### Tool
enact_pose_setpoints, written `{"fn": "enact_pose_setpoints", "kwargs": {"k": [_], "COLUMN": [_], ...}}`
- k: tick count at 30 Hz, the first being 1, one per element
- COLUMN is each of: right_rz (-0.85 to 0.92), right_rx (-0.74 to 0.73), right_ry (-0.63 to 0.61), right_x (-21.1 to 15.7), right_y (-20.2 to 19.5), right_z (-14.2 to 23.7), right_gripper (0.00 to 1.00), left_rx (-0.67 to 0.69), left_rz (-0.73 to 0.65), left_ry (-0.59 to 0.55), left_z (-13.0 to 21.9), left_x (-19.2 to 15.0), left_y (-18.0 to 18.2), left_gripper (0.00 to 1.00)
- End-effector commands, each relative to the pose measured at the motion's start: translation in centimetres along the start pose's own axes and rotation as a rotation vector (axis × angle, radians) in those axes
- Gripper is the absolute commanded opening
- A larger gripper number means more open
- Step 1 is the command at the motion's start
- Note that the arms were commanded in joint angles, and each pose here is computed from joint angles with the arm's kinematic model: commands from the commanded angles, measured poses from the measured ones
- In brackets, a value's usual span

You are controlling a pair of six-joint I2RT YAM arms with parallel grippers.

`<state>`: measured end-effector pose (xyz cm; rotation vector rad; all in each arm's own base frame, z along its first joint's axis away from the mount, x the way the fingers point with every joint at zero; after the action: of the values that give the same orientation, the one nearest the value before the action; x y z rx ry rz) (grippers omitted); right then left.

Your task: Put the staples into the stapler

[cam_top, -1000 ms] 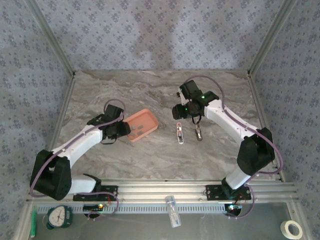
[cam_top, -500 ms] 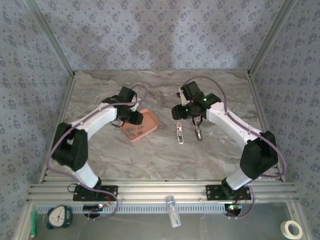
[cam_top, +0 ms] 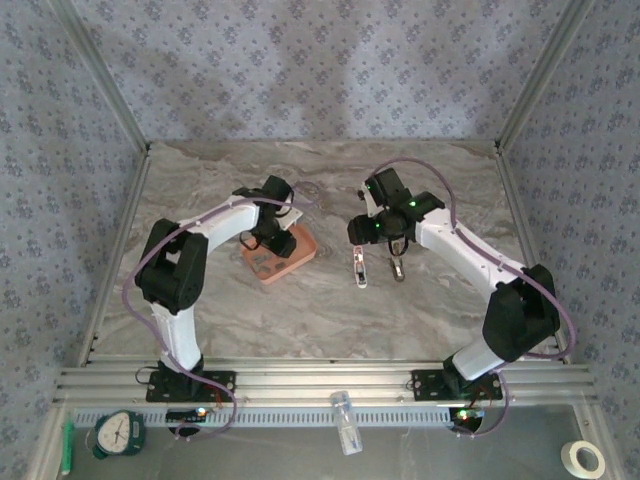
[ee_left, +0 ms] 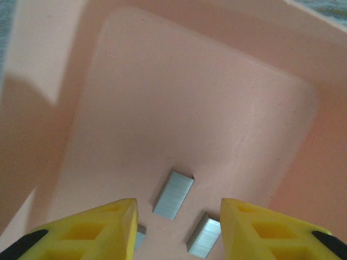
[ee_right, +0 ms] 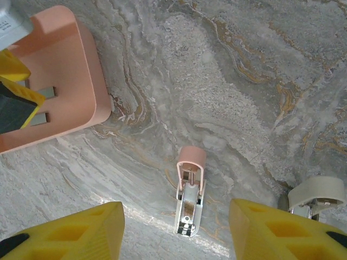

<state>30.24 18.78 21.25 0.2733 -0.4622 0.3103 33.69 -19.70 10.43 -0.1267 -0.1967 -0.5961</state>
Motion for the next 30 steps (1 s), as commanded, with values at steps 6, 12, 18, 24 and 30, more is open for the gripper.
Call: {"fn": "enact_pose_setpoints", "kwargs": {"k": [6,12,18,24,30], "right_rz": [-0.010,-0.008,-0.010,-0.015,-0.017], "right_rx": [0.000,0.003,0.008,0.008,0.011], "right_ry": [-0.032,-0.056,-0.052,-0.039,-0.038], "right_x": [0.2,0.4,0.1,-0.1,-0.2], "right_y": [-0.1,0.0,0.2,0.2,0.3], "right_z": [0.7,0.7,0.6,0.6,0.8], "right_gripper": [0.55,0.55,0.55,0.54,0.54], "left_rx": [0.030,0.076,0.080,0.078,0.074], "left_rz": [-0.017,-0.016,-0.012,0.000,0.022], "left_ry": [0.028,0.041,0.076,0.084,0.093], "left_z": [-1.2,-1.9,-2.9,-3.5,-3.7], "left_x": [0.2,0.0,-0.6,-0.9,-0.8], "left_y": [0.0,0.6,0.8,0.7,0.8], "left_gripper": [0.43,0.42,0.37,0.33,0.25]}}
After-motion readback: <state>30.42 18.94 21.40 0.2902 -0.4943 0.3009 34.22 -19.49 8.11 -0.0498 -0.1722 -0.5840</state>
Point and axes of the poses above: each hand's point on the last joint's axis, 136 mm out from that joint toward the fingers, its own z axis back along the fingers, its own y axis along the line the jaws close on, x = y × z, the point moved 6 cm from there along z, back along the fingers, and after that the axes turned 2 degrees about z, right-handed, at the moved point
